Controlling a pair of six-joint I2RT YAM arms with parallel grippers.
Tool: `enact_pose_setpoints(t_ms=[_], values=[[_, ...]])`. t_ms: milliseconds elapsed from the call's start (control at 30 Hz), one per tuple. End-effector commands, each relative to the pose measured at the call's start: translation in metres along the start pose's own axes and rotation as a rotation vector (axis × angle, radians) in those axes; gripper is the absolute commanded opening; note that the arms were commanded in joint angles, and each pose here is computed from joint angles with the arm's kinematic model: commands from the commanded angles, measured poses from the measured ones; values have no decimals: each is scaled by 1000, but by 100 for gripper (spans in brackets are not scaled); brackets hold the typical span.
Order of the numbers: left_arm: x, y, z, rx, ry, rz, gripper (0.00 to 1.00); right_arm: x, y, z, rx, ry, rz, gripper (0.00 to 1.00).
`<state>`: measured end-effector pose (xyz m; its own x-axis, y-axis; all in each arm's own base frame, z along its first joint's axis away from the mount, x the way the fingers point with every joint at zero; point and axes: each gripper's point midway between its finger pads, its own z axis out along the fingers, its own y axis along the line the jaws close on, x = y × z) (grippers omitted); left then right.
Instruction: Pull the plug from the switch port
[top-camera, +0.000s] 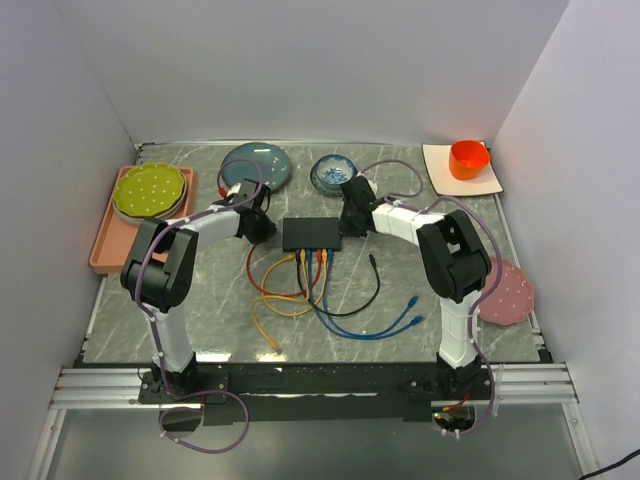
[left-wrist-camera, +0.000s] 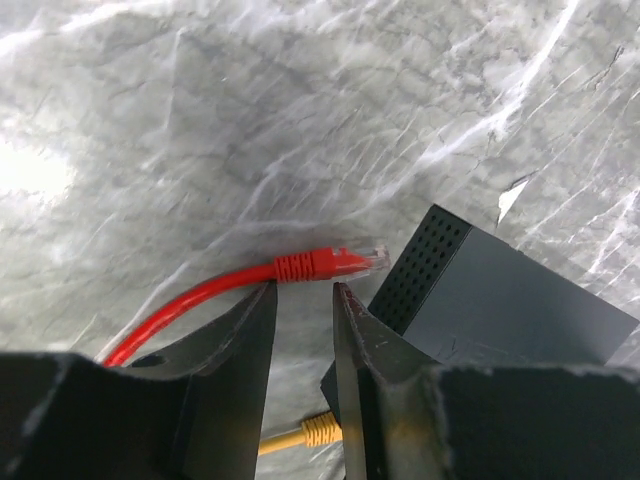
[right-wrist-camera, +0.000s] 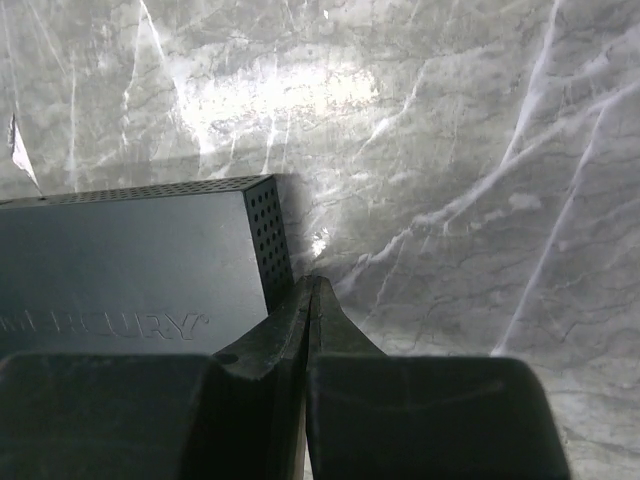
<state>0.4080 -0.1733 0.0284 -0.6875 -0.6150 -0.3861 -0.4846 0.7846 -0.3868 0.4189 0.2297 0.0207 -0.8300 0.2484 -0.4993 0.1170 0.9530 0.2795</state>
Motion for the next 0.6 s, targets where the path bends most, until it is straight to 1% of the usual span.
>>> enact_pose_setpoints(t_ms=[0, 200, 300, 467, 567], values=[[-3, -12, 4, 34, 17, 27, 35, 17, 12, 1, -44, 44, -1, 0], [-2, -5, 0, 36, 18, 5, 34, 35, 26, -1, -66, 62, -30, 0], [-7, 0, -6, 44, 7, -15, 34, 35, 28, -2, -63, 66, -38, 0], [-29, -3, -25, 70, -50, -39, 35, 27, 33, -10, -79, 48, -40, 0], [-35, -4, -32, 73, -62, -32, 35, 24, 26, -15, -48, 28, -38, 0]])
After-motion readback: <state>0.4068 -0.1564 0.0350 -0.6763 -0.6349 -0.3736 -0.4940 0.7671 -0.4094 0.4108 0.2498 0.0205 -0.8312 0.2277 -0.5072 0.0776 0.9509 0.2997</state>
